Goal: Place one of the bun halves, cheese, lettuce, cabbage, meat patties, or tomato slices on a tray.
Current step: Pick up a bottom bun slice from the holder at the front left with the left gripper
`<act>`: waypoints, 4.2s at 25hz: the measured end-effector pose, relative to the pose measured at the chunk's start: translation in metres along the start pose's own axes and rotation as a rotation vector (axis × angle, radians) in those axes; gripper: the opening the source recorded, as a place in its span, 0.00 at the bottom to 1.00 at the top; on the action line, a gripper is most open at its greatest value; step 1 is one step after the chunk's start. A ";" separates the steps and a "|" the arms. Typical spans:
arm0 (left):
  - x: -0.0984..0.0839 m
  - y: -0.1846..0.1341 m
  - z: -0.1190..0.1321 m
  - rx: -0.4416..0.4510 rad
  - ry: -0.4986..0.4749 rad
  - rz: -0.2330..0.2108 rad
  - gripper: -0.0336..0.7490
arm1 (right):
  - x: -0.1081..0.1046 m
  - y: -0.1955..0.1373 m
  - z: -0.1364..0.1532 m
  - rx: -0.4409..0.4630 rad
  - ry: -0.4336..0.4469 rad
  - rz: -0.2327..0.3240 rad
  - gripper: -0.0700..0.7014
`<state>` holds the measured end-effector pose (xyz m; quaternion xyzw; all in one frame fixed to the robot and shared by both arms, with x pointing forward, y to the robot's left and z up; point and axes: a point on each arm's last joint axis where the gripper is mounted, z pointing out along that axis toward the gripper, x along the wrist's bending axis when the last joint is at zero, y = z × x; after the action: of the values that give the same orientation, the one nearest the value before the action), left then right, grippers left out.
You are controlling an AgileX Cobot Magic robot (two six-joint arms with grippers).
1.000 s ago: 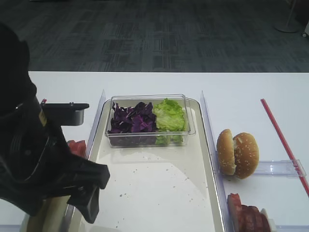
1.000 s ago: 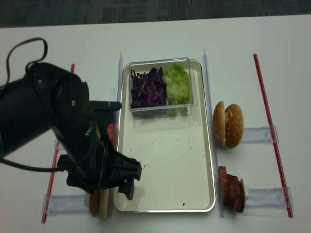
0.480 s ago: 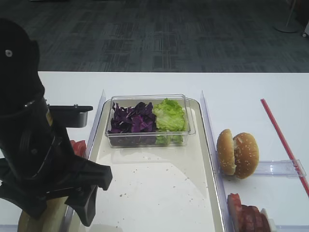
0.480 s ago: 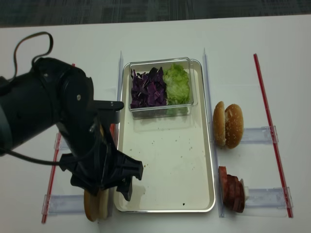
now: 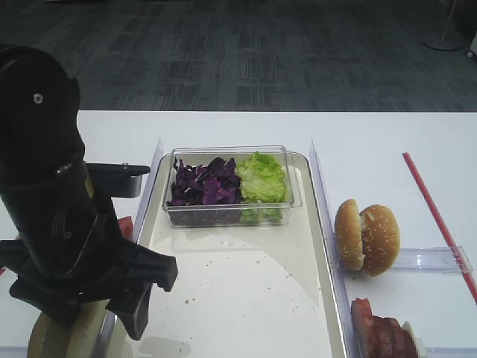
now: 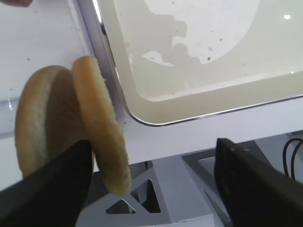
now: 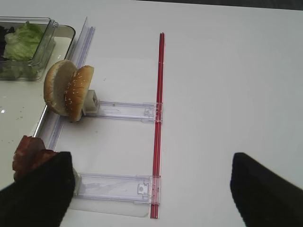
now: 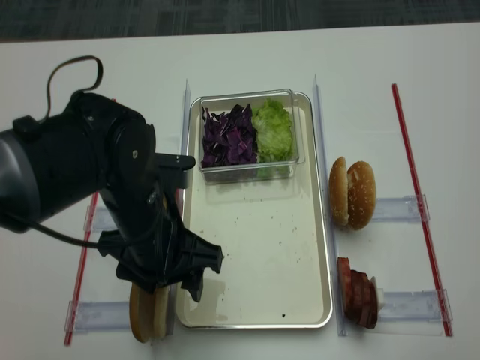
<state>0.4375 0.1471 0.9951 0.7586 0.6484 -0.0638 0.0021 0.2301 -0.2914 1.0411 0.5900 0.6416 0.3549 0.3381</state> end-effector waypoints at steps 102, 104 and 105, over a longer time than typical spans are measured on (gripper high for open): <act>-0.005 0.027 -0.026 -0.062 0.102 0.054 0.15 | 0.000 0.000 0.000 0.000 0.000 0.000 0.97; -0.005 0.027 -0.026 -0.064 0.101 0.056 0.15 | 0.000 0.000 0.000 0.000 0.000 0.000 0.97; -0.005 0.027 -0.026 -0.064 0.101 0.056 0.15 | 0.000 0.000 0.000 0.000 0.000 0.000 0.97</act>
<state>0.4658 0.1402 1.0194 0.7781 0.6281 -0.0045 -0.0043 0.2301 -0.2914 1.0411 0.5900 0.6416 0.3549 0.3381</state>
